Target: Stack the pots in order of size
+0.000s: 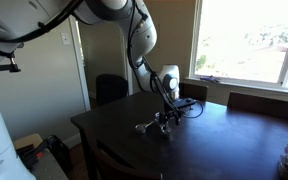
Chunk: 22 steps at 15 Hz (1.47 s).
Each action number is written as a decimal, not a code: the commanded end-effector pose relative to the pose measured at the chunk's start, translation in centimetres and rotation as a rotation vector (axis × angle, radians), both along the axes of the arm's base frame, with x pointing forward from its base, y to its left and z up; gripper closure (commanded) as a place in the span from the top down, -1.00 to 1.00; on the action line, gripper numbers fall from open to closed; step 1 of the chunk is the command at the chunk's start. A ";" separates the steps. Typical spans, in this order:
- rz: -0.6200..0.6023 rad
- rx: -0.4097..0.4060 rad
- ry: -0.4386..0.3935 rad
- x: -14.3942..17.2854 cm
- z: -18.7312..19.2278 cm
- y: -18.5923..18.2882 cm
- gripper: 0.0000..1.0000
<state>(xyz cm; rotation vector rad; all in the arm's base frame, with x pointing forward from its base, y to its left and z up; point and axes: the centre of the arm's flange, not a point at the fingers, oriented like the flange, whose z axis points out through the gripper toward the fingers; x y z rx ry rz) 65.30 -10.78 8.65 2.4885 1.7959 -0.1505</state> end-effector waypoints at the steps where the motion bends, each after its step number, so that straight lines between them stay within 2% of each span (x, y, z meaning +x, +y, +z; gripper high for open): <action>1: 0.016 -0.013 0.036 1.1 -1.0 0.0 1.00; 3: 0.011 -0.018 0.049 1.4 -1.7 0.1 0.98; 4: 0.011 -0.020 0.052 1.6 -1.9 0.2 0.91; 5: 0.012 -0.021 0.056 1.6 -2.2 0.2 0.71; 6: 0.013 -0.020 0.058 1.7 -2.3 0.3 0.36; 15: 0.007 -0.011 0.090 1.5 -2.6 0.1 -0.80; 19: 0.009 -0.019 0.090 0.8 -2.2 -0.2 -0.95; 20: 0.012 -0.020 0.088 0.7 -2.0 -0.3 -0.86; 22: 0.022 -0.020 0.086 0.4 -1.7 -0.5 -0.84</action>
